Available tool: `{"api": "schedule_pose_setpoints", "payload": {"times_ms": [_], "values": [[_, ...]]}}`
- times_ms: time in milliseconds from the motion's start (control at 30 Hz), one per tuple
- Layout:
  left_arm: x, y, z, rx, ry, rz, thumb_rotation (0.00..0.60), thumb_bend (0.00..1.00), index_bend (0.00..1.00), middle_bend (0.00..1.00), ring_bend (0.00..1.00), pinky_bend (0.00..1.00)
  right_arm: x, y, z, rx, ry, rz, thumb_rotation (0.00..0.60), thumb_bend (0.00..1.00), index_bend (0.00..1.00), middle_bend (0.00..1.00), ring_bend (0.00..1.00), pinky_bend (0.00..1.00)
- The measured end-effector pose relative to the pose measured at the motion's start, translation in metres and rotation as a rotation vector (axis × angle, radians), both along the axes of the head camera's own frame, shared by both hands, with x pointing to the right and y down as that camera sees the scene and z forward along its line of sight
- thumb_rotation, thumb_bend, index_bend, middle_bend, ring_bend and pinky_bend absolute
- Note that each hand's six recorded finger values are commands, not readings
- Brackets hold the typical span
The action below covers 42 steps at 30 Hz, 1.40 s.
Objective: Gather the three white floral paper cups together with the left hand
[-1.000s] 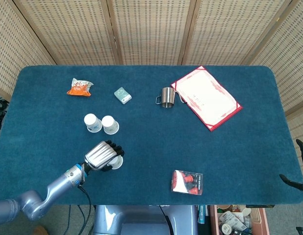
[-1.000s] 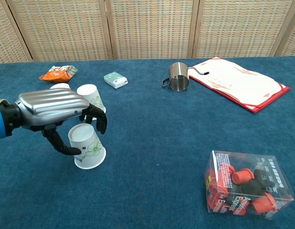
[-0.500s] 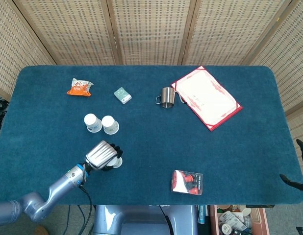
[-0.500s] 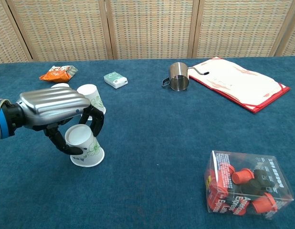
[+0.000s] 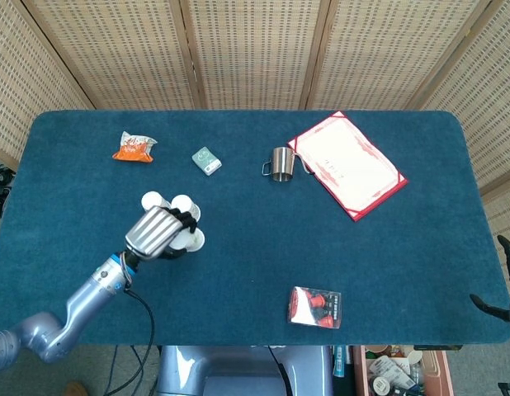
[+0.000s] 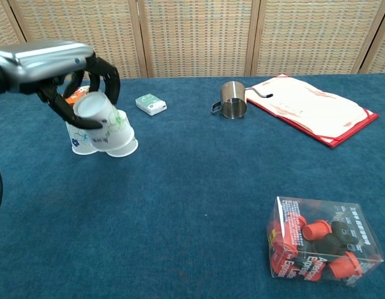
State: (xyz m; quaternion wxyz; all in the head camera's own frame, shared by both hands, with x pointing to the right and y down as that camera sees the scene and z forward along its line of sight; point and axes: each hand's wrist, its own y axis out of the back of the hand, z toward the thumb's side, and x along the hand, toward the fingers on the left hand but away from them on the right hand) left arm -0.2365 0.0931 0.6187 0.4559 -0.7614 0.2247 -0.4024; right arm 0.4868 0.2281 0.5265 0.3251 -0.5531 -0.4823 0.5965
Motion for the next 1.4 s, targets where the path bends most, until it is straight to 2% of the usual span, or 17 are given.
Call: {"api": "schedule_pose_setpoints", "payload": {"times_ms": [133, 267, 467, 600, 767, 1067, 1400], "values": [[-0.020, -0.029, -0.004, -0.008, 0.000, -0.111, 0.600, 0.26, 0.49, 0.50, 0.50, 0.65, 0.000, 0.000, 0.000, 0.000, 0.002, -0.001, 0.600, 0.00, 0.00, 0.00, 0.00, 0.00], [-0.050, -0.053, 0.008, -0.014, -0.053, -0.202, 0.600, 0.26, 0.49, 0.50, 0.50, 0.65, -0.001, 0.000, 0.000, 0.000, 0.008, -0.002, 0.600, 0.00, 0.00, 0.00, 0.00, 0.00], [-0.078, -0.074, 0.025, -0.046, -0.039, -0.319, 0.600, 0.26, 0.49, 0.50, 0.50, 0.65, -0.002, -0.001, 0.003, -0.007, 0.014, -0.003, 0.600, 0.00, 0.00, 0.00, 0.00, 0.00], [-0.078, -0.077, 0.031, -0.072, -0.009, -0.348, 0.600, 0.26, 0.49, 0.50, 0.50, 0.65, -0.002, 0.000, 0.004, -0.008, 0.016, -0.002, 0.600, 0.00, 0.00, 0.00, 0.00, 0.00], [-0.074, -0.079, 0.029, -0.084, 0.028, -0.358, 0.600, 0.26, 0.49, 0.50, 0.50, 0.65, -0.001, 0.000, 0.004, -0.007, 0.018, -0.001, 0.600, 0.00, 0.00, 0.00, 0.00, 0.00], [-0.071, -0.075, 0.038, -0.130, 0.007, -0.359, 0.600, 0.26, 0.49, 0.50, 0.50, 0.65, -0.002, 0.001, 0.004, -0.009, 0.018, -0.003, 0.600, 0.00, 0.00, 0.00, 0.00, 0.00], [-0.062, -0.077, 0.037, -0.109, 0.046, -0.352, 0.600, 0.26, 0.49, 0.50, 0.50, 0.65, -0.001, 0.000, 0.004, -0.009, 0.017, 0.001, 0.600, 0.00, 0.00, 0.00, 0.00, 0.00]]}}
